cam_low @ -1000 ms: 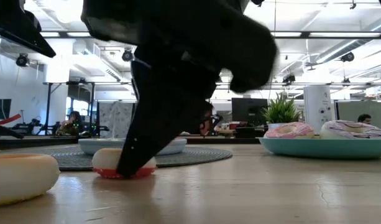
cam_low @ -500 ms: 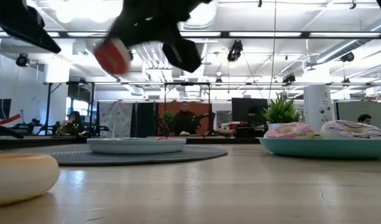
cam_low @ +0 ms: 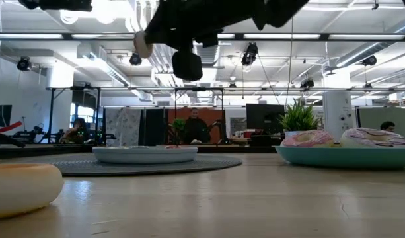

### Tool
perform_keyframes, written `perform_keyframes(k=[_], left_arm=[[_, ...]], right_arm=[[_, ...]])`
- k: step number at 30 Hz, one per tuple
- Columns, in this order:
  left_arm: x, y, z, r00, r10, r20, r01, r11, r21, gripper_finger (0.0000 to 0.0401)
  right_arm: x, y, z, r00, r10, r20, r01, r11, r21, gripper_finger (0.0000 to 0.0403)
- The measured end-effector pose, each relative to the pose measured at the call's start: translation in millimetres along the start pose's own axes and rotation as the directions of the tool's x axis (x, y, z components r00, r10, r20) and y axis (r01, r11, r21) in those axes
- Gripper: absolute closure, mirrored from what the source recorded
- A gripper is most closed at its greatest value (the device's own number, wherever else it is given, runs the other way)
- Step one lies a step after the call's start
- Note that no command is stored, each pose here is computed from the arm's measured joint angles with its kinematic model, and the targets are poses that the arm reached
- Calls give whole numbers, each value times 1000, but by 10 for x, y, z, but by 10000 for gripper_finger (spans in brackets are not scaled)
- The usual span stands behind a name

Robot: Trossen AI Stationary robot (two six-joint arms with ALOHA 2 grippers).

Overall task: Pick & Place donuts
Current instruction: Put the small red donut on the blue plate

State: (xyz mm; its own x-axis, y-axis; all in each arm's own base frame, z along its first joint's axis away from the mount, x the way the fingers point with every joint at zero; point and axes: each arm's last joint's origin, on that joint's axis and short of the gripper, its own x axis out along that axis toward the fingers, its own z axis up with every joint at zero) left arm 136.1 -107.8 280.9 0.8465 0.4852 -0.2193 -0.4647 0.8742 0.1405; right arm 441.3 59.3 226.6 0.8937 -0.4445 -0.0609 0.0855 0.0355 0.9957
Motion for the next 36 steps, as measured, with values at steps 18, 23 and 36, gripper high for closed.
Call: perform_keyframes(k=[18,23,36], left_arm=[[634,-81,13,979,203,2,-203,978,-55,266],[714,-89,43,991,135,-6,-135,987,-83,266],[847,-107,30,983,185,-3,-185,981,-52,266]], right_arm=[[112,149,84,991,108,82,-116,989,94,390],[111,148,82,991,109,74,-117,987,114,390],[115,146,81,993,110,49,-116,984,133,390]])
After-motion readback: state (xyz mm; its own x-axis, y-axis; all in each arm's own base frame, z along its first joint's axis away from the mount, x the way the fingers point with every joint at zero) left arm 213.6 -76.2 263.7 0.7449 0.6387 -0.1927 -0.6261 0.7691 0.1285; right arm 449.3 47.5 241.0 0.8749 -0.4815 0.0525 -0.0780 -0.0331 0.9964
